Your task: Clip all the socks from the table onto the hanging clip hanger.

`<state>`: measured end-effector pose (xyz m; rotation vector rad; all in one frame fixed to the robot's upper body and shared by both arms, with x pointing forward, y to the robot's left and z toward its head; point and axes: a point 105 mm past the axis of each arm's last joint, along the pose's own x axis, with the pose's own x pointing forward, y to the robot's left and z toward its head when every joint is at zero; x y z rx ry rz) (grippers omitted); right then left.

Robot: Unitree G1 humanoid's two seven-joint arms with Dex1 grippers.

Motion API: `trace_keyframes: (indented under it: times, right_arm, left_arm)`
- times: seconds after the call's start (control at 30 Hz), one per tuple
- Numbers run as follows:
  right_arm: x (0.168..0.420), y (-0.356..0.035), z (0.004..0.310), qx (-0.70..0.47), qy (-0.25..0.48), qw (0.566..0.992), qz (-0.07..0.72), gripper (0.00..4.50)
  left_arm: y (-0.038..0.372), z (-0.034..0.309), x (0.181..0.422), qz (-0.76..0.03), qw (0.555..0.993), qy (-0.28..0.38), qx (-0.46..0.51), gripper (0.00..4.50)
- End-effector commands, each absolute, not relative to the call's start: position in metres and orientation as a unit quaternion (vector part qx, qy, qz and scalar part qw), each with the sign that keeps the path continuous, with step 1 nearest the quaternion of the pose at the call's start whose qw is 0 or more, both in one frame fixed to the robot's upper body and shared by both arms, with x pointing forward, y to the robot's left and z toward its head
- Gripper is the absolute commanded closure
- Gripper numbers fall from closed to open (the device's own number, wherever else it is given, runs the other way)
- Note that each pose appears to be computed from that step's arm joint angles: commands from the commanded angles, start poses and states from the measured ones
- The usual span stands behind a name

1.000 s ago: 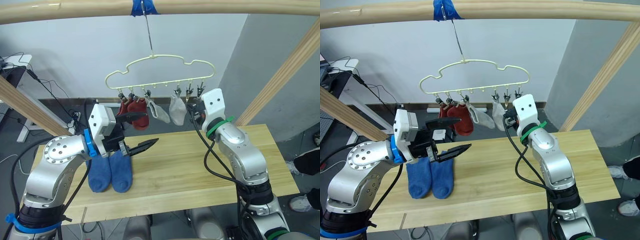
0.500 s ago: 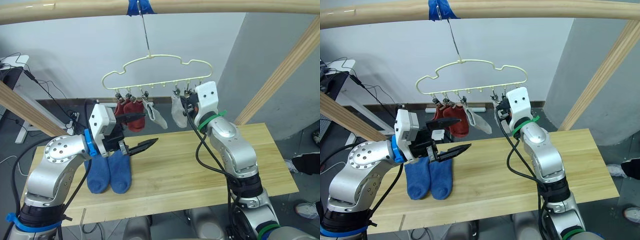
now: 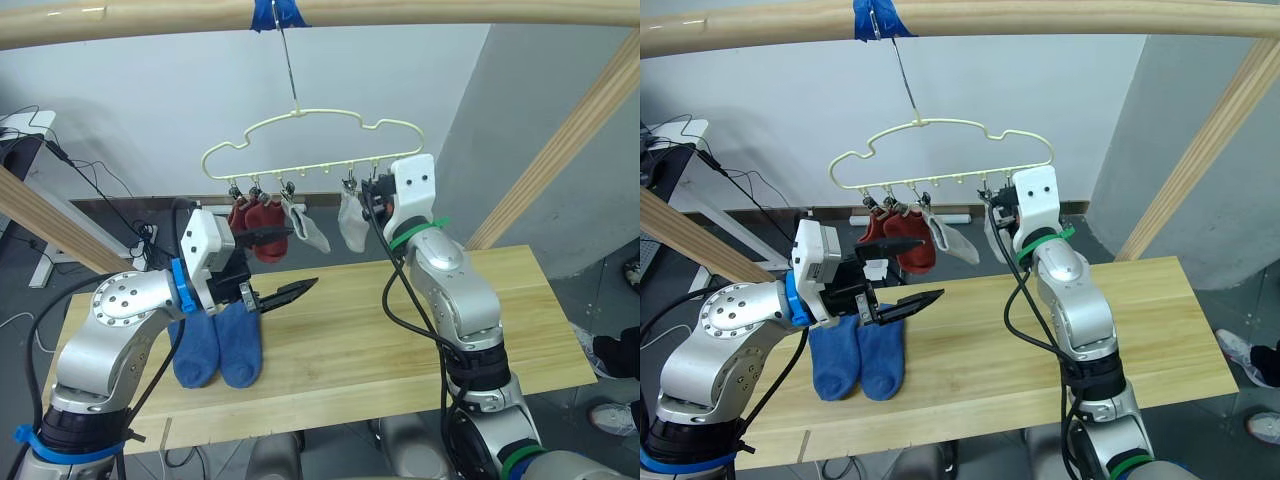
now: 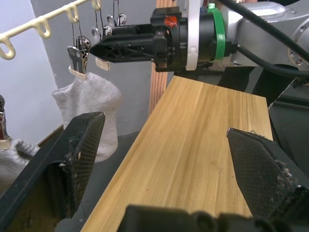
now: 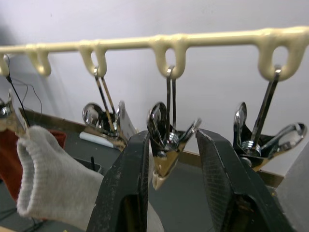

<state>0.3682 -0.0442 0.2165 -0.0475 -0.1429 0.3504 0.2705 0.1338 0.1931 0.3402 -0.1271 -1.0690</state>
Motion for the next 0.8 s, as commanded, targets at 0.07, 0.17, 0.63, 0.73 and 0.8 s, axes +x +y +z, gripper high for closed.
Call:
trace_keyframes:
  times: [0.07, 0.17, 0.63, 0.73, 0.8]
  right_arm:
    - [0.361, -0.0401, 0.2359, 0.003, -0.101, 0.98, 0.169, 2.94]
    - [0.3592, -0.0359, 0.2376, 0.016, -0.099, 0.981, 0.166, 2.94]
    - [0.3547, -0.0413, 0.234, 0.039, -0.086, 0.987, 0.133, 2.94]
    - [0.3539, -0.0424, 0.2326, 0.04, -0.082, 0.987, 0.129, 2.94]
    - [0.3532, -0.0443, 0.2312, 0.042, -0.079, 0.988, 0.123, 2.94]
  left_arm:
    - [0.131, 0.2011, 0.2676, -0.511, 0.838, -0.077, 0.178, 0.02]
    - [0.1303, 0.2009, 0.2679, -0.511, 0.837, -0.078, 0.178, 0.02]
    - [0.1281, 0.1994, 0.2684, -0.514, 0.835, -0.077, 0.178, 0.02]
    - [0.1279, 0.1993, 0.2686, -0.514, 0.835, -0.077, 0.178, 0.02]
    - [0.1275, 0.1989, 0.2683, -0.515, 0.835, -0.077, 0.179, 0.02]
